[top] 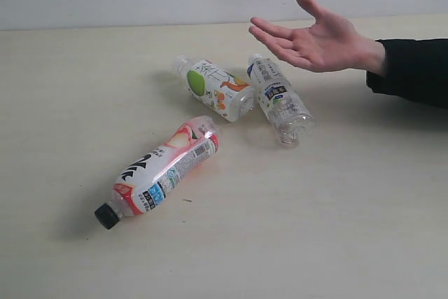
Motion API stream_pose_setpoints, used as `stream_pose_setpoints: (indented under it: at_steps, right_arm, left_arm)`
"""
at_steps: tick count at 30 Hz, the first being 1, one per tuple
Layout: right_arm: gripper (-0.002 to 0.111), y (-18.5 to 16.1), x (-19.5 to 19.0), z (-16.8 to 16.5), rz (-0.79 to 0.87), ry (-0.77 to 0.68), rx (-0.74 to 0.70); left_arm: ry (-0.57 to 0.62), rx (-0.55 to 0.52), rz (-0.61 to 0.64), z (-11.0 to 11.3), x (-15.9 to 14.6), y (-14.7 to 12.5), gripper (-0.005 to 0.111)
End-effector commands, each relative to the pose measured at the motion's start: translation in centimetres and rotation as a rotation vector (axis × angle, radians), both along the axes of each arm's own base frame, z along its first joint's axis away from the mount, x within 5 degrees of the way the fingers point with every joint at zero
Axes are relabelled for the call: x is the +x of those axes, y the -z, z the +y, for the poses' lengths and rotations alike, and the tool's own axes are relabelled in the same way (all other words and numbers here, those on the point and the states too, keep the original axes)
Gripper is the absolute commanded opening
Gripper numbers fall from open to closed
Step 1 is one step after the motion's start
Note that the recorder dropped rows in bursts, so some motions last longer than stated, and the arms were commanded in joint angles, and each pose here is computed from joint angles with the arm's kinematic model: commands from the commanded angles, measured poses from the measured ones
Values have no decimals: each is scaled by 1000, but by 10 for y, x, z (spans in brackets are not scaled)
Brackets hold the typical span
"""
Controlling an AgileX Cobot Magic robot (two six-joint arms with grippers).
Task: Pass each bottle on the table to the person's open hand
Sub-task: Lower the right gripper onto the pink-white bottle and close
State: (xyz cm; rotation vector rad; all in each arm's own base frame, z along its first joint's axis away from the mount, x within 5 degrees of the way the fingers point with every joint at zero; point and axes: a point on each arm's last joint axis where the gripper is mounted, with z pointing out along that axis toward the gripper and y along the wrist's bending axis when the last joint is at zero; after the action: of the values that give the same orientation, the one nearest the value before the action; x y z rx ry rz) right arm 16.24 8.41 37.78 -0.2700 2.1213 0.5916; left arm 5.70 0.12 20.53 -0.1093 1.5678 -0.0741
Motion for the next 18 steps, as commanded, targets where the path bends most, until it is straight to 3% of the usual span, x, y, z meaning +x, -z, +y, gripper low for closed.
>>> stream_pose_setpoints:
  at_steps: [1,5,10,14,18]
  right_arm:
    - [0,9,26,13,19,-3,33]
    - [0,12,48,27,-20,-129,-59]
    - [2,27,75,58,81,-481,-153]
    - [15,47,93,82,163,-590,-241]
    - [30,82,104,127,148,-773,-464]
  left_arm:
    - [4,-1,-7,0,-1,-1,0]
    - [4,-1,-7,0,-1,-1,0]
    - [4,-1,-7,0,-1,-1,0]
    - [4,-1,-7,0,-1,-1,0]
    - [4,-1,-7,0,-1,-1,0]
